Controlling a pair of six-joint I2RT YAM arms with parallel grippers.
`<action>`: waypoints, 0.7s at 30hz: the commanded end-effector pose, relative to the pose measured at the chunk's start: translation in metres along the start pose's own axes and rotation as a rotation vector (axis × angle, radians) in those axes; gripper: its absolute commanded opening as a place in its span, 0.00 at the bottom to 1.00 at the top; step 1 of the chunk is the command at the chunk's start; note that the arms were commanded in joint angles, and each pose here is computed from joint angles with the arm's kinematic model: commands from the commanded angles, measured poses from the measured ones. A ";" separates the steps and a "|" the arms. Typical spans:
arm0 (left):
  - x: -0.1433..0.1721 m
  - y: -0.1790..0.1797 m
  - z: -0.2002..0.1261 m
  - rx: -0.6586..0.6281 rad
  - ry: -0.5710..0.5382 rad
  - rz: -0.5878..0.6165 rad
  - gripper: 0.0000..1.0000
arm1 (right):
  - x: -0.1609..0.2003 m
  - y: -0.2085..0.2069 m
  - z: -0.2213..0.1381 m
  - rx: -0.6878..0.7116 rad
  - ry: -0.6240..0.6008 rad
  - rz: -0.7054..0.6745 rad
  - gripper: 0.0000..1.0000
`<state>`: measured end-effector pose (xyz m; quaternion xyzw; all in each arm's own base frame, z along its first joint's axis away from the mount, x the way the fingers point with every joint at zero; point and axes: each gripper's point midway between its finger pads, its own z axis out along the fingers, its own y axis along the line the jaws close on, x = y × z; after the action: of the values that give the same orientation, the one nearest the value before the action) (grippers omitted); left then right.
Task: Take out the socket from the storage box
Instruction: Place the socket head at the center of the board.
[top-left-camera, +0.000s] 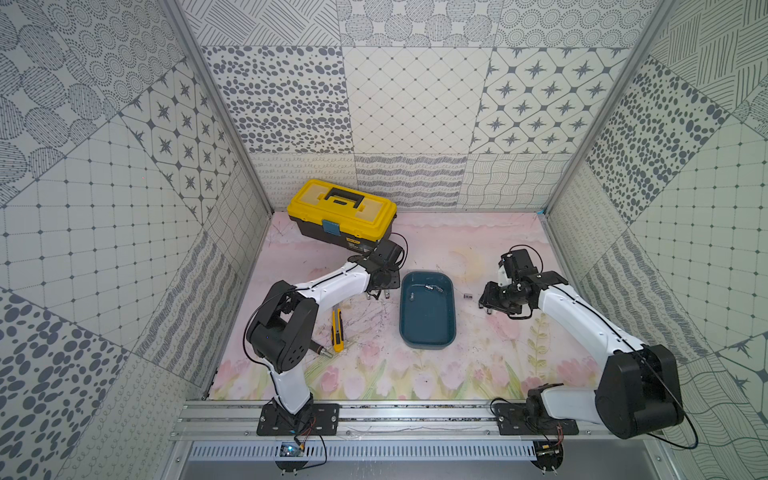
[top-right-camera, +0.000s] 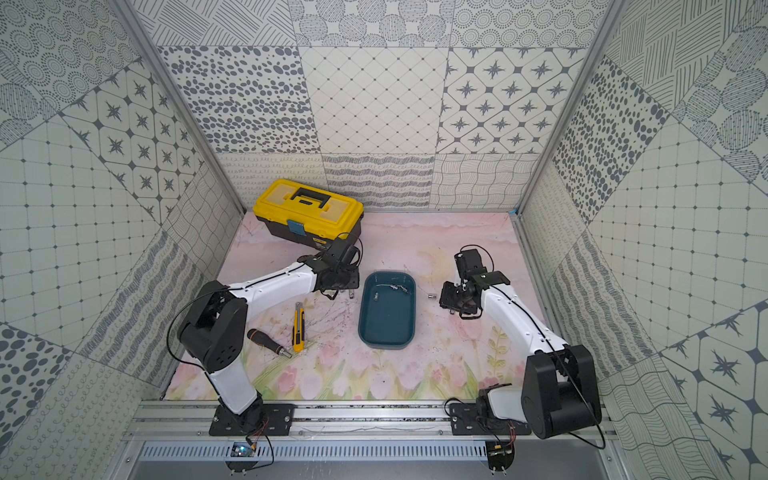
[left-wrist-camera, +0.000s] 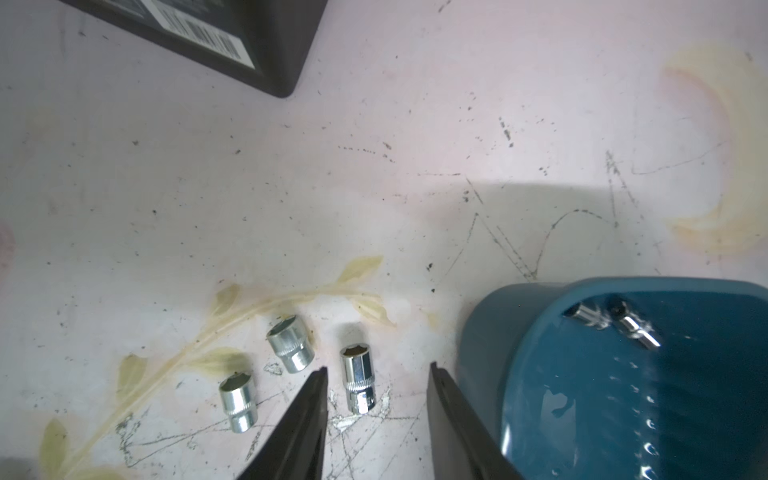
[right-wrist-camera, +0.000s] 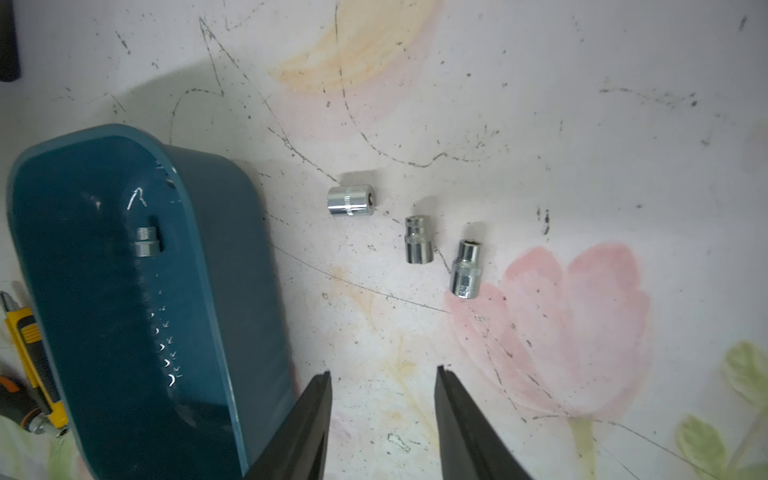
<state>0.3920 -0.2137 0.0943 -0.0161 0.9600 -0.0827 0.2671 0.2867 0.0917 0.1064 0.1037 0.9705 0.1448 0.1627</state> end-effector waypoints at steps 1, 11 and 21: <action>-0.002 0.000 -0.025 0.025 0.018 0.010 0.46 | -0.021 0.036 -0.027 -0.157 -0.083 0.034 0.47; -0.002 -0.006 -0.064 0.088 0.025 -0.006 0.55 | -0.024 0.105 -0.036 -0.231 -0.103 -0.002 0.52; 0.009 -0.001 -0.082 0.125 0.008 -0.020 0.57 | -0.023 0.168 -0.006 -0.180 -0.112 -0.056 0.51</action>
<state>0.3570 -0.2066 0.1635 -0.0093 0.9489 -0.1355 0.2848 0.3157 0.2337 0.1703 0.0506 0.9489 0.2337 0.2061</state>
